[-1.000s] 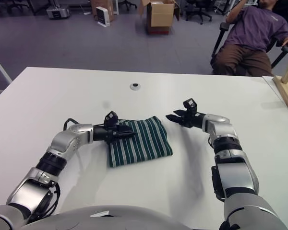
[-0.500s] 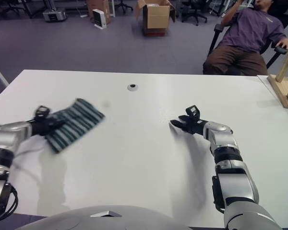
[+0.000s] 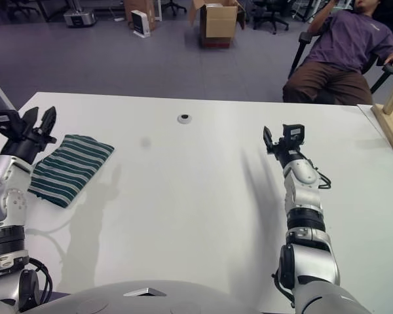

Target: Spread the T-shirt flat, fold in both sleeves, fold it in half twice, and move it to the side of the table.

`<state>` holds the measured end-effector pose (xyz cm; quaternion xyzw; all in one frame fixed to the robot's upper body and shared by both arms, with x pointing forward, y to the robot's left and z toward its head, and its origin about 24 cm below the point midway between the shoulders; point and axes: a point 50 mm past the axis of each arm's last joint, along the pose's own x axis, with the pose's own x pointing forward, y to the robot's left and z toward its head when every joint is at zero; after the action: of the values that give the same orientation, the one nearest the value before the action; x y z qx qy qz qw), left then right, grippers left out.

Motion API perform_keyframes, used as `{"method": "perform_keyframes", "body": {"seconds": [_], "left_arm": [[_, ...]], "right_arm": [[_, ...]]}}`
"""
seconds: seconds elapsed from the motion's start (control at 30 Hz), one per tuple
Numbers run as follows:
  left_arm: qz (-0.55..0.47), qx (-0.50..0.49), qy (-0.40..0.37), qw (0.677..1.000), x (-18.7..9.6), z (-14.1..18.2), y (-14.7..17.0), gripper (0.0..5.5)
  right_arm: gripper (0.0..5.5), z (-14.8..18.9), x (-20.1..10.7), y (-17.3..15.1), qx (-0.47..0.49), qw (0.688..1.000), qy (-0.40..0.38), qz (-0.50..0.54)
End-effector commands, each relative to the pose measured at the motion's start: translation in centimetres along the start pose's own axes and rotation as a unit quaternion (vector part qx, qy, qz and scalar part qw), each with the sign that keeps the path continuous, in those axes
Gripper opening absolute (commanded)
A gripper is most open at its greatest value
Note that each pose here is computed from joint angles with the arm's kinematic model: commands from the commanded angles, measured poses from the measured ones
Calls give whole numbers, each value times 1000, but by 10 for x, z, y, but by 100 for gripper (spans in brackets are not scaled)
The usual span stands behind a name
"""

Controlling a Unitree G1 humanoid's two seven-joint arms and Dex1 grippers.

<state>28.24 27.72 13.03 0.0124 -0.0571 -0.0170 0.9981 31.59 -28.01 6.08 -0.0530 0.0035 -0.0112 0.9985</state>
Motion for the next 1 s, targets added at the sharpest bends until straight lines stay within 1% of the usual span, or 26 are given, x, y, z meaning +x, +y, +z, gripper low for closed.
{"method": "perform_keyframes", "body": {"seconds": [0.03, 0.1, 0.2, 0.37, 0.47, 0.67, 0.83, 1.0], "left_arm": [[-19, 37, -1, 999, 6, 2, -26, 227], [-3, 42, -3, 999, 7, 3, -29, 227], [35, 62, -3, 997, 8, 1, -26, 227], [85, 78, 1, 993, 5, -2, -17, 227], [102, 86, 7, 991, 2, -6, -10, 227], [120, 82, -1, 989, -3, -5, -2, 227], [110, 79, -28, 990, -1, 4, -9, 227], [92, 95, -25, 991, -9, -1, -17, 227]], "right_arm": [[298, 0, 0, -8, -9, 998, -11, -57], [298, 0, 0, -5, -4, 999, -20, -50], [298, 1, -1, 4, 11, 999, -38, -20], [298, 12, 10, 18, 41, 997, -62, 17], [298, 16, 15, 18, 51, 996, -66, 24], [298, 28, 20, 15, 113, 988, -91, 49], [298, 23, 15, 14, 102, 989, -83, 60], [298, 20, 11, 9, 61, 994, -67, 64]]}}
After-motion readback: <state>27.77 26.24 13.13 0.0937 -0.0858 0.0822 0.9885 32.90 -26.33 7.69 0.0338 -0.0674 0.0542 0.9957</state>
